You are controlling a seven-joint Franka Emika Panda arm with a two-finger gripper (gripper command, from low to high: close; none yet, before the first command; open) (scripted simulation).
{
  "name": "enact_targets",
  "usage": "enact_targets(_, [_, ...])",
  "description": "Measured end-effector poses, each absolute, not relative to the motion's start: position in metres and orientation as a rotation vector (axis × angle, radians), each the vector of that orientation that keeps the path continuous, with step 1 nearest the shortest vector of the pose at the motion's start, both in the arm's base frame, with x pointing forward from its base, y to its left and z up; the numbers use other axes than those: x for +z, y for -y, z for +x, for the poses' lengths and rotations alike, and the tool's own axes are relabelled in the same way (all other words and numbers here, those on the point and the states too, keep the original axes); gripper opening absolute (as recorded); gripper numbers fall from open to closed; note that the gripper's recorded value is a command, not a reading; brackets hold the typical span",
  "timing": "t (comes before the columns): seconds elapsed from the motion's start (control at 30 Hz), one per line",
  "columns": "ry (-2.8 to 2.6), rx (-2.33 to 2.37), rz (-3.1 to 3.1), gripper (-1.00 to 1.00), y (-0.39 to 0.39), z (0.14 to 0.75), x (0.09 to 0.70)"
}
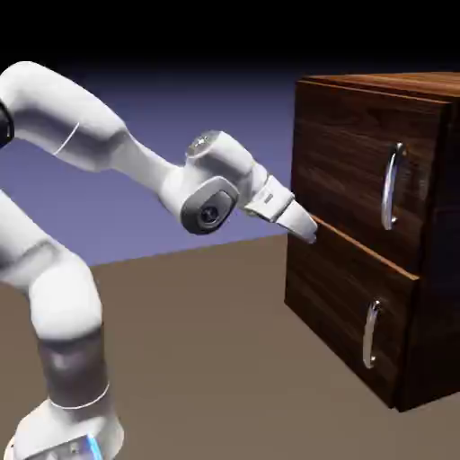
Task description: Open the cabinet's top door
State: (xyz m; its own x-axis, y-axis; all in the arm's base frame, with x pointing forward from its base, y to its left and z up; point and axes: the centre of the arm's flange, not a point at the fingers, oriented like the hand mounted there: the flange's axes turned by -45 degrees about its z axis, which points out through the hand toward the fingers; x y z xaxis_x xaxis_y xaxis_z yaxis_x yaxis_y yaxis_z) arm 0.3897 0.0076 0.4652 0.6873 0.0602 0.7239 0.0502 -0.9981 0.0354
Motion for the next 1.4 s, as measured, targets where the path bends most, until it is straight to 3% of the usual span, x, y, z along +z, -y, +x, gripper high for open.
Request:
enact_targets(0.73, [-0.202,1.592,2.663,0.00,-0.022,0.376,0.559])
enact_targets(1.4, [-0.134,1.917,2.442,0.00,0.028,0.378,0.573])
